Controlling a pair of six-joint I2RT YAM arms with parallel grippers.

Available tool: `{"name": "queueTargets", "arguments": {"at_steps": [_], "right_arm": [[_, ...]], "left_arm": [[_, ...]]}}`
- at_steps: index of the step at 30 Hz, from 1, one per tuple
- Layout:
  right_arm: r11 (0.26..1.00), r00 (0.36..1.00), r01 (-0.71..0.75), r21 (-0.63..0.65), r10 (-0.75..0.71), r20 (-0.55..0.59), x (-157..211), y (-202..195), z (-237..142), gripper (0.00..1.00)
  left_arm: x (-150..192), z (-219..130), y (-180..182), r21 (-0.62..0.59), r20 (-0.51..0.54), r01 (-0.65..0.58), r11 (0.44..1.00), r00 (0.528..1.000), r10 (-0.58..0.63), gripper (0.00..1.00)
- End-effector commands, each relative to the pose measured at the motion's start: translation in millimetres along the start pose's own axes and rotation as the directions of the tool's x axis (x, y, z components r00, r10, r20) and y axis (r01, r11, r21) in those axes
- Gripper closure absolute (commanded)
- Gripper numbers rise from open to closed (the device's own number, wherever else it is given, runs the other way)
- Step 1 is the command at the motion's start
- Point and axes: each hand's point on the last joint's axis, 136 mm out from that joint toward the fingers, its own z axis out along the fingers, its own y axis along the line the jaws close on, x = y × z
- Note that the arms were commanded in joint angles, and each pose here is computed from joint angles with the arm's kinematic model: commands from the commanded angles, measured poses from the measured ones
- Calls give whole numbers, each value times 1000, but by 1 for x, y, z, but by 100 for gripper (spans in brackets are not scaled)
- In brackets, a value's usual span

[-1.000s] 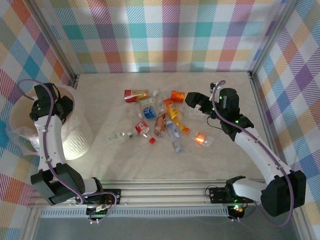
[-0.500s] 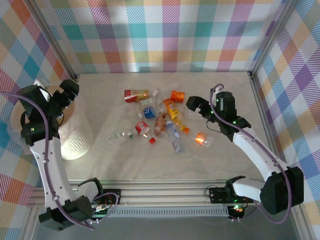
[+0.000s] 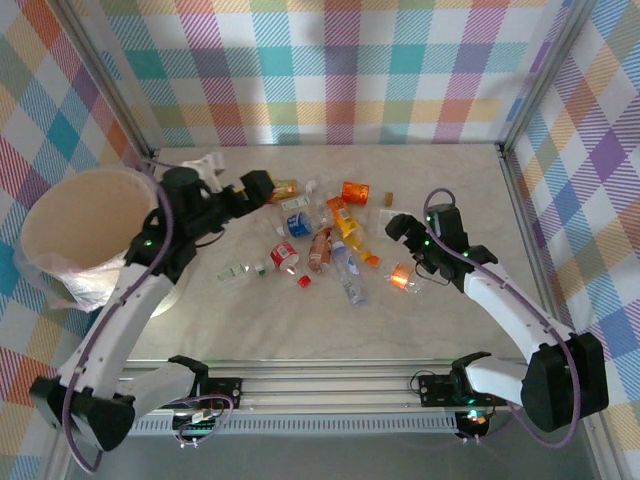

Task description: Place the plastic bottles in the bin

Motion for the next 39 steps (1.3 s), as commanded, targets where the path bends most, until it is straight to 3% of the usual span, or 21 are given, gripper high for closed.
{"name": "queueTargets", "arguments": {"at_steps": [1, 6, 11, 14, 19, 25, 30, 33, 39], "right_arm": [[968, 973, -229, 105, 225, 41, 6, -31, -3, 0], [871, 892, -438, 224, 453, -17, 33, -52, -9, 0], [801, 812, -553, 231, 580, -67, 50, -54, -11, 0], [743, 752, -632, 220, 656, -56, 54, -59, -5, 1], [698, 715, -680, 224, 699, -10, 52, -67, 6, 3], [544, 573, -797, 262, 819, 41, 62, -85, 28, 7], [520, 559, -806, 283, 825, 78, 60, -92, 37, 8], [542, 582, -800, 256, 805, 116, 54, -100, 43, 15], [500, 550, -823, 269, 819, 163, 59, -118, 47, 25]], "left_arm": [[6, 23, -15, -1, 31, -46, 999, 998, 46, 0], [33, 57, -16, -26, -53, -72, 997, 996, 70, 0], [45, 70, -5, -73, -80, -60, 995, 995, 54, 0], [49, 73, 5, -112, -82, -47, 993, 996, 38, 0], [52, 75, 14, -148, -87, -42, 988, 996, 29, 0], [55, 75, 24, -184, -84, -40, 982, 996, 25, 0], [66, 73, 37, -226, -115, -37, 973, 993, 11, 0], [73, 75, 43, -239, -130, -37, 970, 992, 5, 0], [82, 81, 47, -241, -156, -22, 970, 988, -16, 0]]}}
